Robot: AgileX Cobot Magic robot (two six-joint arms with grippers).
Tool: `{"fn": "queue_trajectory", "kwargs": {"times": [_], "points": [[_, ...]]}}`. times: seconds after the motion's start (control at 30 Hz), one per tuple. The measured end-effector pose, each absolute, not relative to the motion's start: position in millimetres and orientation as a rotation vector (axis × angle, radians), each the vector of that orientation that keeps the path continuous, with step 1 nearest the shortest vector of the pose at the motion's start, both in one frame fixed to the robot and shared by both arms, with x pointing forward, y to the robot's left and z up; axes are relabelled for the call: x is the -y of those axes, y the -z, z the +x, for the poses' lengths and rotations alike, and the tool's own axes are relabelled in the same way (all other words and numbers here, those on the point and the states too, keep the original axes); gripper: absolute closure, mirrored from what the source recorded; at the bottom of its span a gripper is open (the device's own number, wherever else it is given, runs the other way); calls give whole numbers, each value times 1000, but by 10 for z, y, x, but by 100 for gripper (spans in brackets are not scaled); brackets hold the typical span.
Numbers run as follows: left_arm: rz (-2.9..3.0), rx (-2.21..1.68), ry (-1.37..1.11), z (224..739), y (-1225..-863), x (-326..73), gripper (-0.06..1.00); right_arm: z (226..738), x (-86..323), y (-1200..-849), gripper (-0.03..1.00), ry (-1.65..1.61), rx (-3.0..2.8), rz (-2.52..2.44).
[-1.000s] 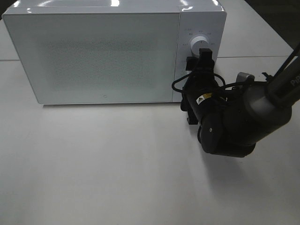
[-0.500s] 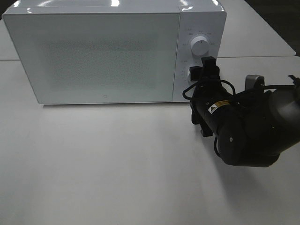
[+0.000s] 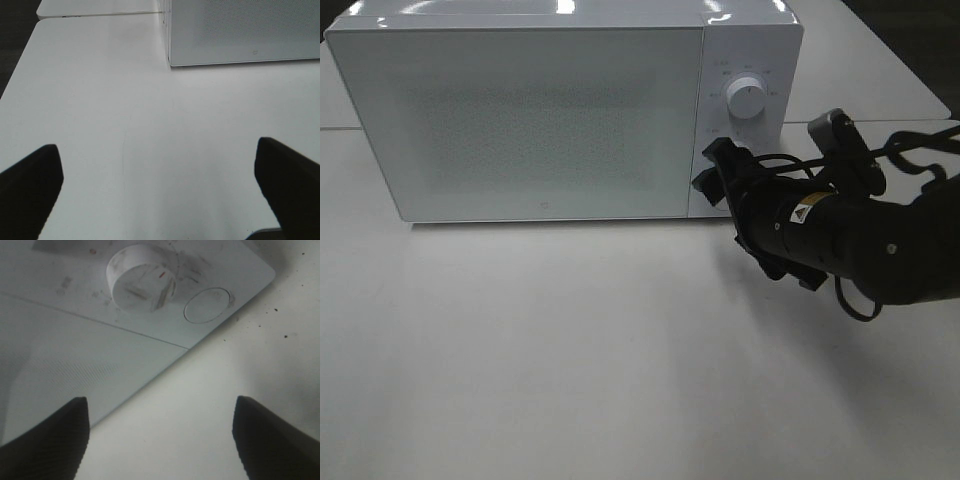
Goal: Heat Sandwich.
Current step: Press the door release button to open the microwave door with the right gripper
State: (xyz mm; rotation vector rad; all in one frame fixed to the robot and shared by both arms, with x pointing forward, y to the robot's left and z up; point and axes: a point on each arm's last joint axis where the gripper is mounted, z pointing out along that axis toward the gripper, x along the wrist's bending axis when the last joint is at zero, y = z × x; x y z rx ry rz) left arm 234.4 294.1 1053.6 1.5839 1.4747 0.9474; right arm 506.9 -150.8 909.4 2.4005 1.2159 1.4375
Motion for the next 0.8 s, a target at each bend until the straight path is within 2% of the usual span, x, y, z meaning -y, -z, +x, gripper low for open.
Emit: {"fn": "queue_trajectory", "kwargs": {"times": [0.37, 0.8], "points": [[1584, -1475, -947, 2344, -10536, -2941, -5, 4824, 1623, -9252, 20, -920, -1962, 2061], [1584, -1475, -947, 2344, -10536, -2941, -5, 4515, 1707, -9638, 20, -593, -2485, 1662]]}}
